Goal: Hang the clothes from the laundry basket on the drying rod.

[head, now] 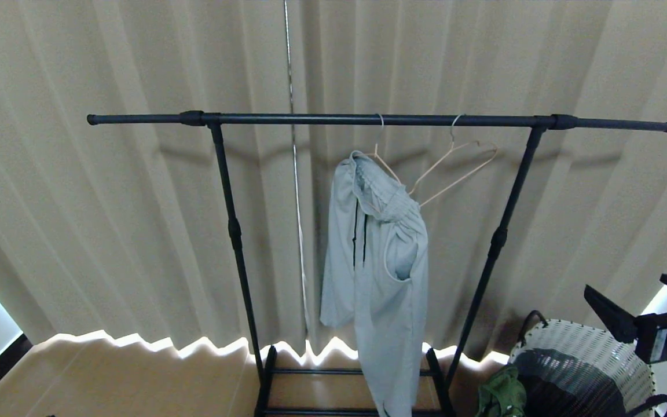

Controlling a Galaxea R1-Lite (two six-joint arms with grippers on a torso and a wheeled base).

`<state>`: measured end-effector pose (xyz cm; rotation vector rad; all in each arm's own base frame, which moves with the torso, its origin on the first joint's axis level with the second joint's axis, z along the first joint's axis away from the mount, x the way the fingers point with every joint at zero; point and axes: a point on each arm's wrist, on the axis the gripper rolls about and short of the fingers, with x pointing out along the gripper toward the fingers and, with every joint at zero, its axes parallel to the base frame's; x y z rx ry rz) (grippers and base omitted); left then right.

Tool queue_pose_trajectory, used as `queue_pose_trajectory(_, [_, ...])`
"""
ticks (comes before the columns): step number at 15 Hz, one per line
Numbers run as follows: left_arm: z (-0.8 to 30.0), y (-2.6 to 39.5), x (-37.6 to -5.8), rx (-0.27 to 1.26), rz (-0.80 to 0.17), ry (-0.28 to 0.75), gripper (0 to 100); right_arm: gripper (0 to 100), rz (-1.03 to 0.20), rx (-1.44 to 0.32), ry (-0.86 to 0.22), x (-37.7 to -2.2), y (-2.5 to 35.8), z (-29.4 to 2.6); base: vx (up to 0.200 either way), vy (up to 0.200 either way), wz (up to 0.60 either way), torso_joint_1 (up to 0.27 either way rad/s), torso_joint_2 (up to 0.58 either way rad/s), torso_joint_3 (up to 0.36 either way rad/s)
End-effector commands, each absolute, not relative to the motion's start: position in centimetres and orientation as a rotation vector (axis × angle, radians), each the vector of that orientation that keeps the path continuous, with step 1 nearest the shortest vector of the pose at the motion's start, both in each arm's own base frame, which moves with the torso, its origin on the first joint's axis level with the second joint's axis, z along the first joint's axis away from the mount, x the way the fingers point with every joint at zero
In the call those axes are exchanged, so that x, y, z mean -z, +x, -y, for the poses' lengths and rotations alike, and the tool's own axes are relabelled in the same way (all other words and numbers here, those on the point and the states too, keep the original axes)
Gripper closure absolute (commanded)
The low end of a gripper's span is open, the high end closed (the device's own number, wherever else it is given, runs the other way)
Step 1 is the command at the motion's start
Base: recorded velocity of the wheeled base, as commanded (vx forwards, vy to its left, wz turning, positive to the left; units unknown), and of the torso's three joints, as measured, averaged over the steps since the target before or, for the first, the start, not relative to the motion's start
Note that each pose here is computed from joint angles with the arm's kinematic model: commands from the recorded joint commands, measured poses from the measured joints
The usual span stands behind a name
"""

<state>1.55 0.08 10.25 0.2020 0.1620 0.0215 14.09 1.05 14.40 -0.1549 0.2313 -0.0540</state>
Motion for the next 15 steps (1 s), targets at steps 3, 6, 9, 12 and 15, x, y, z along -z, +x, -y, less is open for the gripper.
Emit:
queue_pose_trajectory(3, [-0.1,-2.4,-7.6,-0.011,-0.056,0.148,0,0,-0.295,0.141,-0.144,-13.7,6.3,0.3,0.000,0.000,0.00,0.000,0.00,0.000])
queue_pose_trajectory(6, [-0.1,-2.4,-7.5,-0.013,-0.053,0.099,0,0,-0.327,0.171,-0.139,-11.9,1.9,0.4,0.000,0.000,0.00,0.000,0.00,0.000])
queue_pose_trajectory(9, [-0.1,-2.4,-7.5,-0.014,-0.054,0.093,0,0,-0.301,0.225,-0.131,-9.5,-1.7,0.2,0.000,0.000,0.00,0.000,0.00,0.000])
queue_pose_trajectory(12, [-0.1,-2.4,-7.5,-0.027,-0.055,0.085,0,0,-0.196,0.238,-0.111,-9.2,-2.8,0.1,0.000,0.000,0.00,0.000,0.00,0.000])
queue_pose_trajectory(15, [-0.1,-2.4,-7.5,-0.028,-0.053,0.085,0,0,-0.120,0.173,-0.036,-7.7,-1.7,0.1,0.000,0.000,0.00,0.000,0.00,0.000])
